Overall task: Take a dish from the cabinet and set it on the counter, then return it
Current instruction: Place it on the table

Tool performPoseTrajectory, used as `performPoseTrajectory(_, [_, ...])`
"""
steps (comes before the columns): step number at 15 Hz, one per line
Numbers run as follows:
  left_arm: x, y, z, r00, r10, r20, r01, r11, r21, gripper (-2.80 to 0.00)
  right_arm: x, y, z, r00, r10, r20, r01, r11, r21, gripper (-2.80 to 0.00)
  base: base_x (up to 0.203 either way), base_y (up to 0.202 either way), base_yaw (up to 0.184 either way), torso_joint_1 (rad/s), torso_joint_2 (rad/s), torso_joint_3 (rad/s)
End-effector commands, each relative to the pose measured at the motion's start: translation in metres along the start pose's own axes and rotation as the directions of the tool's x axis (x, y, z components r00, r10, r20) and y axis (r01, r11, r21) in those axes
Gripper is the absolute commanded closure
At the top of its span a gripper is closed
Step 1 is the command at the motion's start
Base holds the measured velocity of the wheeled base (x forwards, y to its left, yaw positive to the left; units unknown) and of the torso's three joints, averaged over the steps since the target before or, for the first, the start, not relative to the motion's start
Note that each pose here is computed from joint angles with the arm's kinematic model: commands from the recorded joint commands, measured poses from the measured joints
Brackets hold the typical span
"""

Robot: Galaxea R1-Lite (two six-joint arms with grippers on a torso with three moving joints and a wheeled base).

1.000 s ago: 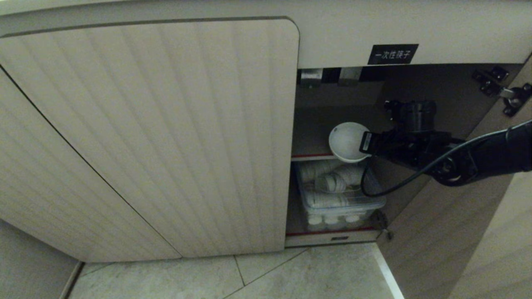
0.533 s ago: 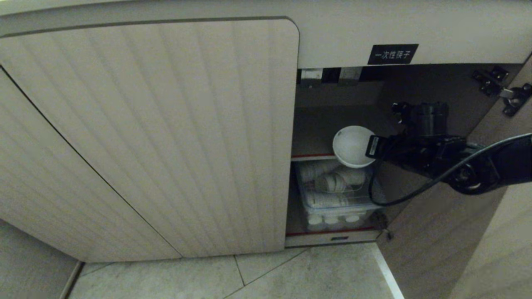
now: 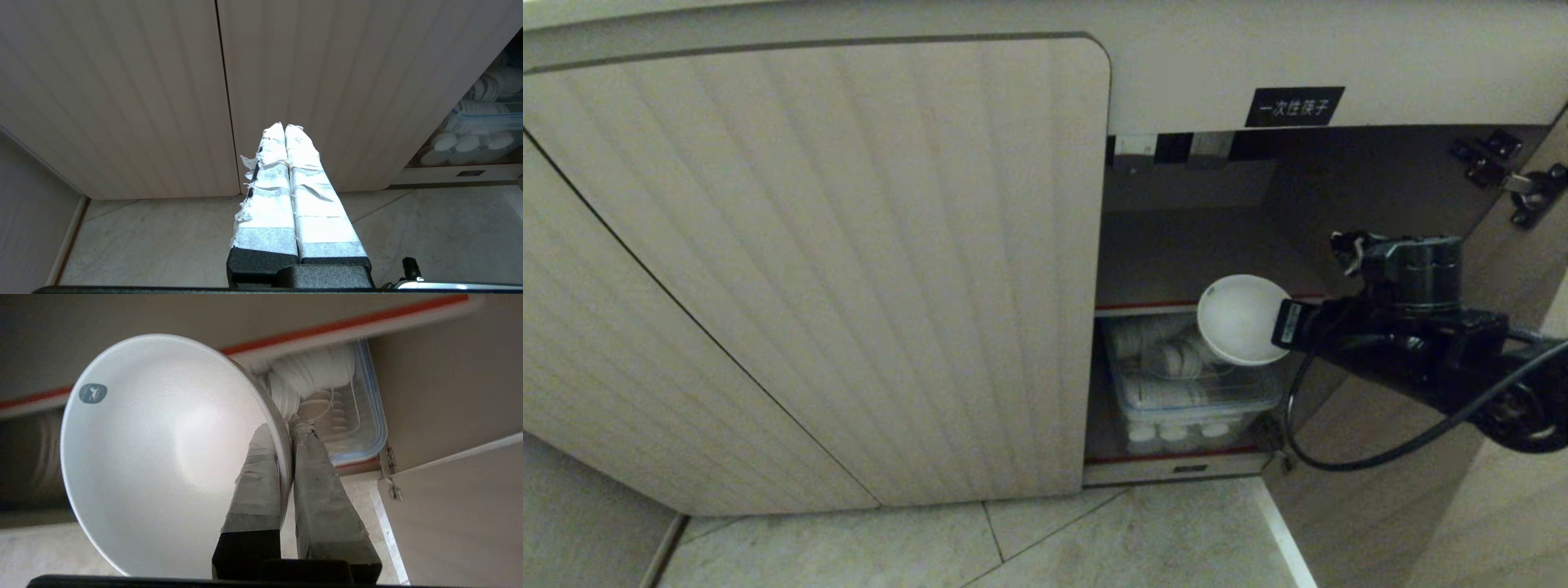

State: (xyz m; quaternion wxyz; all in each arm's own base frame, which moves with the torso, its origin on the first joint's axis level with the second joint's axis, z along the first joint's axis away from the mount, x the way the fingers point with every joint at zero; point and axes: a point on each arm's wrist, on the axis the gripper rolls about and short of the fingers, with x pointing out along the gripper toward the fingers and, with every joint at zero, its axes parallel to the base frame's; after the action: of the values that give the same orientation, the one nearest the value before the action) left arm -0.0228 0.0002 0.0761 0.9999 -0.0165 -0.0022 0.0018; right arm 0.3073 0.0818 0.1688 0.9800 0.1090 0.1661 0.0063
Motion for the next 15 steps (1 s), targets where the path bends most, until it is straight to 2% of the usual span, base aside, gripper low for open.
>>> performPoseTrajectory(1, [0.000, 0.000, 0.000, 1.000, 0.001, 0.002, -0.001, 1.000, -0.001, 0.00, -0.020, -0.004, 0.002, 0.999, 0.031, 0.031, -0.032, 0.999, 0.008, 0.00, 0.000, 0.000, 0.000, 0.000, 0.00, 0.000])
performPoseTrajectory(9, [0.000, 0.000, 0.000, 1.000, 0.001, 0.001, -0.001, 1.000, -0.001, 0.00, -0.069, -0.017, -0.018, 0.998, 0.056, 0.001, -0.056, 0.998, -0.005, 0.00, 0.000, 0.000, 0.000, 0.000, 0.00, 0.000])
performPoseTrajectory(13, [0.000, 0.000, 0.000, 1.000, 0.001, 0.002, -0.001, 1.000, -0.001, 0.00, -0.100, -0.006, -0.048, 0.984, 0.158, -0.076, -0.163, 0.985, -0.059, 0.00, 0.000, 0.000, 0.000, 0.000, 0.00, 0.000])
performPoseTrajectory(15, [0.000, 0.000, 0.000, 1.000, 0.001, 0.001, -0.001, 1.000, -0.001, 0.00, -0.114, -0.004, -0.055, 0.976, 0.199, -0.087, -0.205, 0.976, -0.068, 0.00, 0.000, 0.000, 0.000, 0.000, 0.00, 0.000])
